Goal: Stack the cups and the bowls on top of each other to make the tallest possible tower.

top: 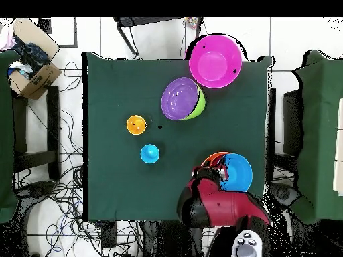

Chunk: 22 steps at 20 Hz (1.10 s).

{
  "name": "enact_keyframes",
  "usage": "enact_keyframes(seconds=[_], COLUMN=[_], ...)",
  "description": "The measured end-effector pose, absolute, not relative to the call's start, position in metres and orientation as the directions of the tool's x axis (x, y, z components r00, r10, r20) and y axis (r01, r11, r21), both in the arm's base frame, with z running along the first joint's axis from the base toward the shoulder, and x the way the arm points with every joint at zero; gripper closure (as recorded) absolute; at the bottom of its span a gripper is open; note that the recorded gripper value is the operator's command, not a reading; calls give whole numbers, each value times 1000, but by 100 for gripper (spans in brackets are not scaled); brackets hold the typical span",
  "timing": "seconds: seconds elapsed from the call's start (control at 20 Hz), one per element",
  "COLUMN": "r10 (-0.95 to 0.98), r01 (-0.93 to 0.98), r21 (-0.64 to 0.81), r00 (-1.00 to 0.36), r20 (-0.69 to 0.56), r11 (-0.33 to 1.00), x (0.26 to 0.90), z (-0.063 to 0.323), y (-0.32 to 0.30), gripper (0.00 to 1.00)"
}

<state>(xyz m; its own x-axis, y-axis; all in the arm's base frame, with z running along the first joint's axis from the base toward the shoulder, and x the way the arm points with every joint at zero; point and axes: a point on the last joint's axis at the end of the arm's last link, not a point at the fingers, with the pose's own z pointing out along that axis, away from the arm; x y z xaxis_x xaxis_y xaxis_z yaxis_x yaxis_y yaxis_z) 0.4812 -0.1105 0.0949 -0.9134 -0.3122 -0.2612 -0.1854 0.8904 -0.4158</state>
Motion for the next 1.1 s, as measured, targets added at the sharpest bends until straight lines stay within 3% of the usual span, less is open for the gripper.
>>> enact_keyframes(seconds=[0.7, 1.1], r10=[-202, -129], r01=[-89, -50], r21=[-360, -213], r00=[-935, -918], r20=[-291, -375], r11=[929, 976], x=[515, 568], z=[137, 132], y=[-134, -155], gripper=[0, 0])
